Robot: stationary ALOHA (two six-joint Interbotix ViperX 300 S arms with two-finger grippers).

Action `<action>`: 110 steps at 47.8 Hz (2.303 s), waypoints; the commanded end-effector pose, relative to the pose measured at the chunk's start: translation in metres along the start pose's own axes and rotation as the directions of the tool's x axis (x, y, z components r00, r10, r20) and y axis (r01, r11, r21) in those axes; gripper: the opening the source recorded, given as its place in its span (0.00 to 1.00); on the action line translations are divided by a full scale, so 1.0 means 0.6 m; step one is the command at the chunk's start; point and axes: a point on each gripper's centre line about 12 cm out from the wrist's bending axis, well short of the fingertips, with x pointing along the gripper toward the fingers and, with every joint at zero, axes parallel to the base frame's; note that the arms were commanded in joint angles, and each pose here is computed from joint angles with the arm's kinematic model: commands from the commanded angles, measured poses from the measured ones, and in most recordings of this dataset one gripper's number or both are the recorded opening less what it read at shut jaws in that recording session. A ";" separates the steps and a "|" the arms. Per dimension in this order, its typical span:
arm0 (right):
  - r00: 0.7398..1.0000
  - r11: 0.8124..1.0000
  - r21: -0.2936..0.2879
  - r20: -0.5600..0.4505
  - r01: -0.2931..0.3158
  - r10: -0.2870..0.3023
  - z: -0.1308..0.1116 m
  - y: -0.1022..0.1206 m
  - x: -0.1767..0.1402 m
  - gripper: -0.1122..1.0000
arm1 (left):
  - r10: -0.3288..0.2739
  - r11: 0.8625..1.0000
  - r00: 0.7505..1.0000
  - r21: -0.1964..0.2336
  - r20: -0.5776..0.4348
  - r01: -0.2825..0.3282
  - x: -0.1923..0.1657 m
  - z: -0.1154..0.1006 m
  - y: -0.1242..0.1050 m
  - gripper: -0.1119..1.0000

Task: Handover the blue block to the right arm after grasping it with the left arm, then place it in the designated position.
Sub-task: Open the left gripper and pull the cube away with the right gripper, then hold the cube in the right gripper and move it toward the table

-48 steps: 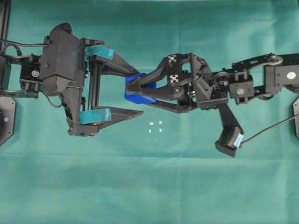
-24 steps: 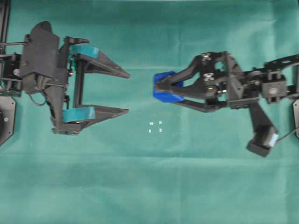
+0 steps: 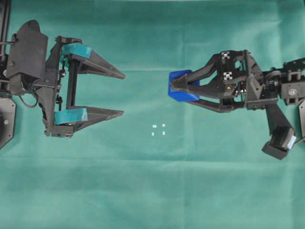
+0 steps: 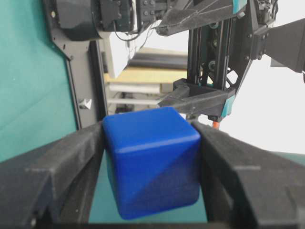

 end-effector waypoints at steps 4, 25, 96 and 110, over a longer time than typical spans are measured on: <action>1.000 0.994 0.103 0.008 0.024 -0.025 0.006 -0.014 -0.004 0.64 | 0.002 1.000 1.000 -0.001 0.028 -0.002 -0.004 0.015 0.001 1.00; 1.000 0.785 0.619 0.016 0.010 -0.026 0.013 -0.013 -0.004 0.64 | 0.002 1.000 1.000 -0.001 0.029 -0.002 -0.003 0.015 0.001 1.00; 1.000 0.257 0.966 -0.011 0.016 -0.020 0.011 -0.020 -0.010 0.64 | 0.002 1.000 0.999 -0.001 0.035 -0.002 -0.003 0.017 0.001 1.00; 1.000 0.259 0.966 -0.012 0.017 -0.019 0.010 -0.020 -0.010 0.64 | 0.002 1.000 0.999 -0.001 0.035 -0.002 -0.003 0.017 0.001 1.00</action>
